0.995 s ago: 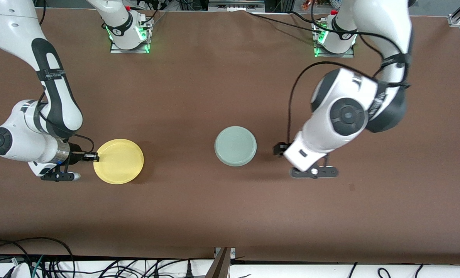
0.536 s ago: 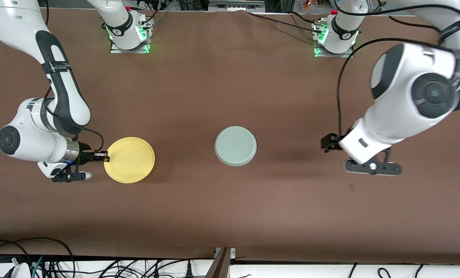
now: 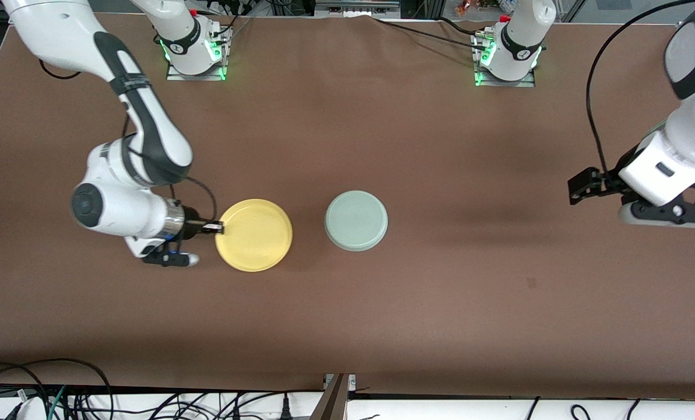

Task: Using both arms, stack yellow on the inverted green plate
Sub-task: 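Carry the yellow plate with the right gripper onto the green plate, then lower the yellow plate onto the green plate and open the right gripper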

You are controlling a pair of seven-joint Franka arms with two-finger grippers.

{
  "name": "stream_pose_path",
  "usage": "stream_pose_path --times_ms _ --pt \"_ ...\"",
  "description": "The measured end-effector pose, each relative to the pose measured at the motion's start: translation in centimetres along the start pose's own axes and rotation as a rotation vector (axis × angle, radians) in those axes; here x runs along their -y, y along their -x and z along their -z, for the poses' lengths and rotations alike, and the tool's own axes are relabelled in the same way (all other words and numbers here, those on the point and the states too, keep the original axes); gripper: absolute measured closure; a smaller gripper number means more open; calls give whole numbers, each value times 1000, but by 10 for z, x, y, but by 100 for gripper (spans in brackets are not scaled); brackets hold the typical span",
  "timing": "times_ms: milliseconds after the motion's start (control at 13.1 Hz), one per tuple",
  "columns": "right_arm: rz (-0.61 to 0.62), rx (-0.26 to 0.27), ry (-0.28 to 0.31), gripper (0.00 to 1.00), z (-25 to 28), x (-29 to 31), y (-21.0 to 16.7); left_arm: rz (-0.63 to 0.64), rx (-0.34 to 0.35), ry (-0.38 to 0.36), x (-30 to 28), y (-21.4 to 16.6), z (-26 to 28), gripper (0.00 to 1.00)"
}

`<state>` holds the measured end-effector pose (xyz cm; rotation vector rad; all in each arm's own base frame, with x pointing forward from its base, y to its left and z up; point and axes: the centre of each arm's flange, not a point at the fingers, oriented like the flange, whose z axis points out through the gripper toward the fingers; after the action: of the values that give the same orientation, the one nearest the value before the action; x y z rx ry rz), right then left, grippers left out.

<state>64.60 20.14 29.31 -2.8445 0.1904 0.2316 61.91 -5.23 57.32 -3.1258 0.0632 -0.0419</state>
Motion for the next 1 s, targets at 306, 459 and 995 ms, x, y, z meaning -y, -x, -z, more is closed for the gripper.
stream_pose_path --times_ms 306,459,995 --pt "-20 21 -38 97 -47 93 44 17 -28 -3 13 38 -12 0" --pt "-15 25 -35 97 -73 130 68 -25 -26 -7 23 52 -20 0" --pt "-17 -4 -56 97 -146 156 86 -69 -22 -9 35 55 -23 0"
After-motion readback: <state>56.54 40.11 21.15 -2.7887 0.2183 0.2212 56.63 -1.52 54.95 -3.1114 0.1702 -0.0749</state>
